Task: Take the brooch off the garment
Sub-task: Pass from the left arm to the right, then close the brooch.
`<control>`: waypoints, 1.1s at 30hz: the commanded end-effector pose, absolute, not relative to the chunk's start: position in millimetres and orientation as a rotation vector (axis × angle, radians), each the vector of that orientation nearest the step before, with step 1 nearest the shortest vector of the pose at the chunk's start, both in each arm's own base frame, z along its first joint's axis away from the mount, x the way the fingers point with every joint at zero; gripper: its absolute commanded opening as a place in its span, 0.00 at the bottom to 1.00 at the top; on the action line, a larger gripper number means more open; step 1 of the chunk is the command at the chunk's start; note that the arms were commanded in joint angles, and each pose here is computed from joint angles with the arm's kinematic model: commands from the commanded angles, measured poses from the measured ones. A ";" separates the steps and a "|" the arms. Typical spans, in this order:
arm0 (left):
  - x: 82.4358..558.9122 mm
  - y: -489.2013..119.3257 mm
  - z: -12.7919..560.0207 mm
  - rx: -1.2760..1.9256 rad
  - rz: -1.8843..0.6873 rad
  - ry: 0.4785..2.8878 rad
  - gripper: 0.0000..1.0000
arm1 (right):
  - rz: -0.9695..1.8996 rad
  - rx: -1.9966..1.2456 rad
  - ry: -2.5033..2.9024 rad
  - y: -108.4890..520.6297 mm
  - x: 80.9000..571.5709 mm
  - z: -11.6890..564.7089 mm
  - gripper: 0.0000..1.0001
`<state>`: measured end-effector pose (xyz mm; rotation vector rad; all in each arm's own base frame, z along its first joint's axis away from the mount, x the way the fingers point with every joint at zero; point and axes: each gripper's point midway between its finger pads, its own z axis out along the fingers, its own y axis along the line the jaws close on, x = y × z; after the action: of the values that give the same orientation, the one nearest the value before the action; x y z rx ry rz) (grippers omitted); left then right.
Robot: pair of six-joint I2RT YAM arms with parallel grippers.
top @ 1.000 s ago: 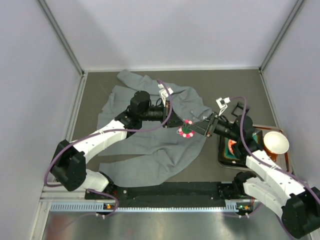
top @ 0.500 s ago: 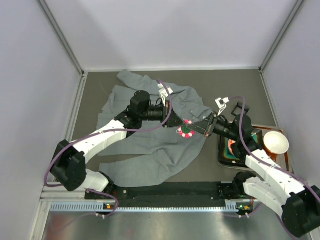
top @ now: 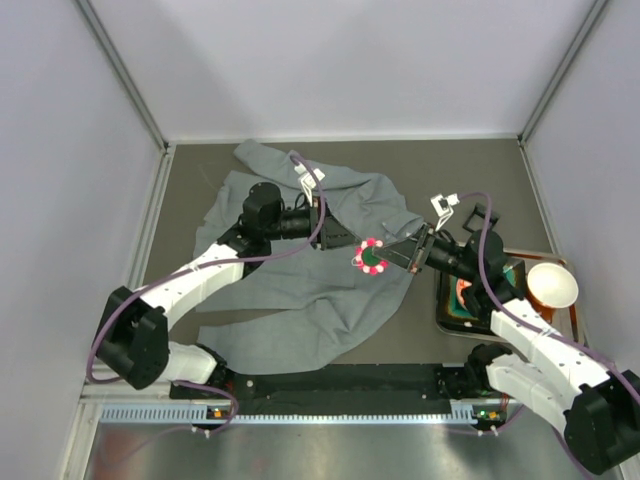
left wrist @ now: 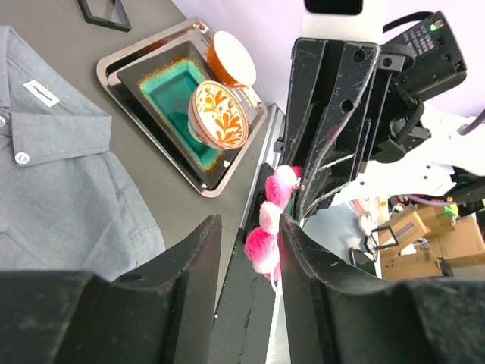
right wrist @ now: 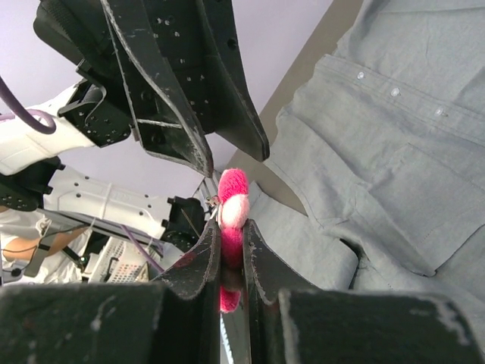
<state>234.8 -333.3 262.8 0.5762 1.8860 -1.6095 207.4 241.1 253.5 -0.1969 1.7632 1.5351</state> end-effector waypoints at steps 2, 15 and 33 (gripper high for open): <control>219.8 -331.5 296.2 0.650 -1.644 1.753 0.60 | 1.529 -0.216 1.691 241.4 207.4 268.6 0.00; 212.1 -349.2 287.5 0.731 -1.490 1.792 0.83 | 1.509 -0.175 1.712 240.2 212.9 270.6 0.00; 222.3 -368.0 283.7 0.690 -1.511 1.817 0.42 | 1.483 -0.182 1.710 238.2 212.9 272.4 0.00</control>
<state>220.1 -360.5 260.0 0.6684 1.9074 -1.4865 213.2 237.0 247.1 -0.1419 1.7911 1.4907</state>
